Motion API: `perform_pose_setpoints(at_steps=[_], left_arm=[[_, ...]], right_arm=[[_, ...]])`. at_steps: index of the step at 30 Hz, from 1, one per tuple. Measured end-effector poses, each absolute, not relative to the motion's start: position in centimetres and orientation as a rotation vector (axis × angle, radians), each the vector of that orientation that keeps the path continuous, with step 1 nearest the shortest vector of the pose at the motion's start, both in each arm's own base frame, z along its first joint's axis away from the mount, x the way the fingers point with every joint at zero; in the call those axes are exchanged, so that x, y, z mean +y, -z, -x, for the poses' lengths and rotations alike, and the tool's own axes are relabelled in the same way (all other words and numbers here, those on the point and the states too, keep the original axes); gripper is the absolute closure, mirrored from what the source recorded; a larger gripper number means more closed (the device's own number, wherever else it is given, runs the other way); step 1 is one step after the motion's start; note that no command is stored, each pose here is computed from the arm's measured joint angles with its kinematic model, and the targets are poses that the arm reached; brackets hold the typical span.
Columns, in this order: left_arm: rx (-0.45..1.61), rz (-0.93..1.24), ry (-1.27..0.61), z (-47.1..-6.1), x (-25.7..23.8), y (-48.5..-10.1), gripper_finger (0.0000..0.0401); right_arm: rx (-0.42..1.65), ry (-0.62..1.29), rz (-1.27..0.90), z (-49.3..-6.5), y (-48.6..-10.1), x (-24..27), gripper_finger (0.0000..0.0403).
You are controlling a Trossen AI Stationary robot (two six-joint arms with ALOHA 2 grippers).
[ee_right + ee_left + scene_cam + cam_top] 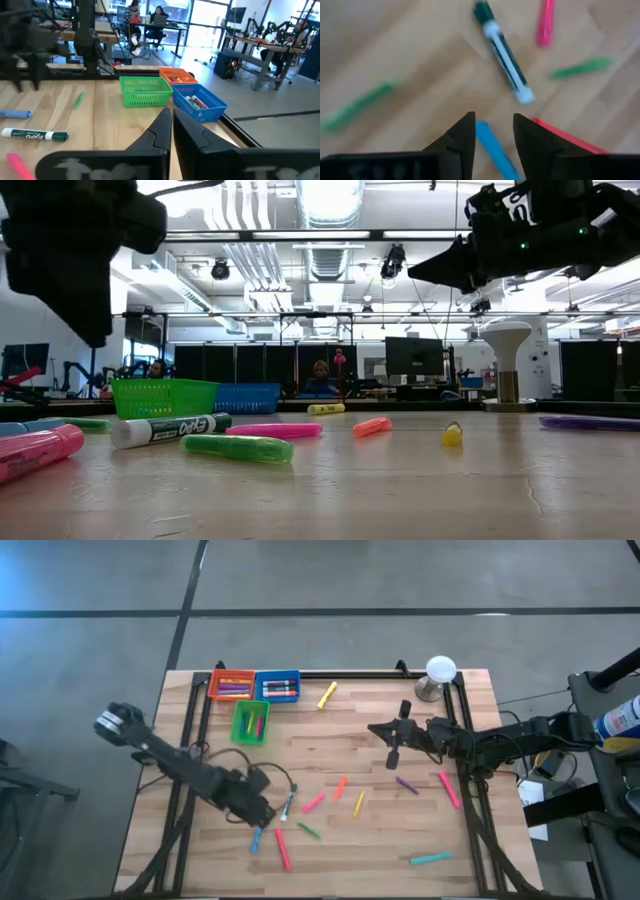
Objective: Pick & Place Markers
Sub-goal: Put the dark blue highlighter into the orange bin
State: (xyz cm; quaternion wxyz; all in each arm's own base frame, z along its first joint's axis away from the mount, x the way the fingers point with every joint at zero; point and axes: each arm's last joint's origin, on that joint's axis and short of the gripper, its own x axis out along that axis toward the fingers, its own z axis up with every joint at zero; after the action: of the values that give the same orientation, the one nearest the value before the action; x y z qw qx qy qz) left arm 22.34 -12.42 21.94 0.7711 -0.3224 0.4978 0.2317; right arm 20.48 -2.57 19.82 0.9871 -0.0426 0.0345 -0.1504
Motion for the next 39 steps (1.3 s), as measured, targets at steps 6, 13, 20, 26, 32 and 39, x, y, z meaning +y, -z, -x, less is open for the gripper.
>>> perform_pose_setpoints(at_steps=[6,13,20,26,32,39], left_arm=[[1.206,0.758,-0.593,-24.7,-15.1,-21.9,0.0266],[1.251,0.803,-0.692,-25.1,-17.2,-21.0,0.0266],[1.293,0.773,-0.747,-25.1,-17.9,-19.0,0.0266],[1.301,0.759,-0.753,-25.0,-18.0,-18.0,0.0266],[1.289,0.767,-0.703,-24.9,-18.0,-16.8,0.0266],[1.333,0.694,-0.672,-24.1,-17.4,-15.4,0.0272]], right_arm=[[0.070,0.301,0.083,-20.5,-19.8,-2.6,0.0392],[0.070,0.286,0.088,-20.5,-19.8,-2.4,0.0392],[0.070,0.283,0.088,-20.5,-19.8,-2.3,0.0392],[0.069,0.281,0.088,-20.5,-19.8,-2.3,0.0392],[0.069,0.280,0.088,-20.5,-19.8,-2.2,0.0392],[0.069,0.280,0.088,-20.5,-19.8,-2.2,0.0392]])
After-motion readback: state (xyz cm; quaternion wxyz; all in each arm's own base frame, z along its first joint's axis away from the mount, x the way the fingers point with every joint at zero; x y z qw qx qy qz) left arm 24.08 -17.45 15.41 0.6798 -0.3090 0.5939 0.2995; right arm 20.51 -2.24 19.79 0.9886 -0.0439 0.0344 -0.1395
